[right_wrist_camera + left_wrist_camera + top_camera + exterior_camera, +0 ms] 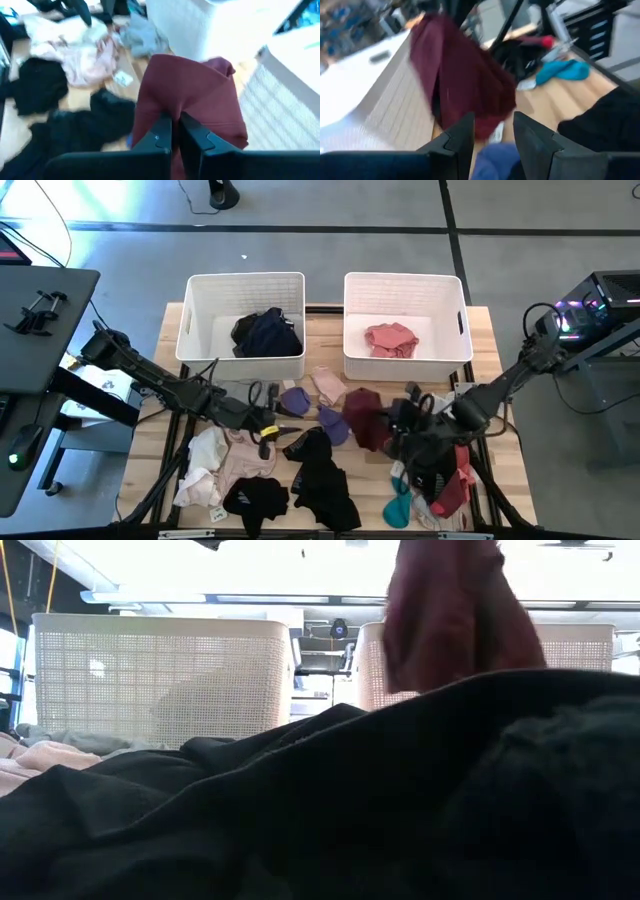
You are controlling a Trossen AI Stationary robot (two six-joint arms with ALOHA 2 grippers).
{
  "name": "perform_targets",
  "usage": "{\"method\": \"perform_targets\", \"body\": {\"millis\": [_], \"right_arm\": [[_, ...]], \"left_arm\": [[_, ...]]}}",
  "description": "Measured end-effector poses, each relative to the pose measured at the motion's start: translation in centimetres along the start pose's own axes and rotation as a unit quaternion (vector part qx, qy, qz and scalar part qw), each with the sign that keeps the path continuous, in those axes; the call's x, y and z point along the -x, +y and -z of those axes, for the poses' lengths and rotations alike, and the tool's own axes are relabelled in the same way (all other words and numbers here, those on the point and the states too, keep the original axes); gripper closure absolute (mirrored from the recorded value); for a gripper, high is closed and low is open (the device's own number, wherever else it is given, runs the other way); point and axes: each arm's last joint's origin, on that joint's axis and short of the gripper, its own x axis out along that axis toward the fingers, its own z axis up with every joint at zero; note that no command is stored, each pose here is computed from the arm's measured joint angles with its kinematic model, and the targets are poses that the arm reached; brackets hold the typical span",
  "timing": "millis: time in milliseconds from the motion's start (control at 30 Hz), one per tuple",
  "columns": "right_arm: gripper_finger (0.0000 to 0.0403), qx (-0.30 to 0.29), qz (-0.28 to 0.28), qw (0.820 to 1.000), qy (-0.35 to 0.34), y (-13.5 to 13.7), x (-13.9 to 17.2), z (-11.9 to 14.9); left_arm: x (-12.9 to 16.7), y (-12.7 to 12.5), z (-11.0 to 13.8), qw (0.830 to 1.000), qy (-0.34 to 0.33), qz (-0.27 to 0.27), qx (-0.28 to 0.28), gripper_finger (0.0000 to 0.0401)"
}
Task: Sort clothes
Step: Put the red shorts into the left white laundry bin
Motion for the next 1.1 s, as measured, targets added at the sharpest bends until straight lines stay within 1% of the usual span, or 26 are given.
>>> {"method": "perform_targets", "body": {"millis": [100,200,300,367,433,500,600,733,800,933,1100], "right_arm": [[0.0400,0.029,-0.012,0.999,-0.015,0.0,-1.5,0.4],[0.0400,0.025,-0.046,0.998,-0.027,-0.1,-3.6,1.4],[0.0400,0.004,-0.083,0.994,-0.073,-0.5,-5.9,3.2],[0.0400,-0.023,-0.121,0.986,-0.110,-1.2,-7.2,4.4],[0.0400,-0.053,-0.145,0.978,-0.138,-2.1,-8.1,5.7],[0.0400,-0.088,-0.150,0.972,-0.158,-3.1,-8.6,7.0],[0.0400,-0.132,-0.142,0.965,-0.175,-4.0,-8.8,8.5],[0.0400,-0.168,-0.127,0.962,-0.176,-4.3,-8.8,9.4],[0.0400,-0.171,-0.122,0.962,-0.177,-4.2,-8.7,9.4],[0.0400,-0.177,-0.126,0.958,-0.187,-4.1,-8.6,9.1],[0.0400,-0.177,-0.126,0.958,-0.188,-4.1,-8.6,9.1]], "left_arm": [[-0.3,0.1,-0.2,0.998,-0.030,0.035,-0.035,0.0278],[-1.0,0.2,0.0,0.997,-0.045,0.056,-0.041,0.0278],[-2.2,0.5,0.5,0.997,-0.045,0.049,-0.037,0.0278],[-3.3,0.6,1.3,0.998,-0.033,0.041,-0.041,0.0278],[-4.3,0.8,2.1,0.998,-0.021,0.033,-0.050,0.0278],[-5.4,1.0,2.7,0.998,-0.019,0.021,-0.060,0.0278],[-6.7,1.2,3.5,0.997,-0.027,0.004,-0.078,0.0278],[-8.0,1.1,3.8,0.988,-0.054,-0.019,-0.142,0.0277],[-8.5,1.0,3.7,0.984,-0.074,-0.041,-0.154,0.0273],[-8.9,0.9,3.7,0.978,-0.096,-0.058,-0.177,0.0248],[-9.0,0.8,3.8,0.970,-0.097,-0.062,-0.213,0.0194]]}}
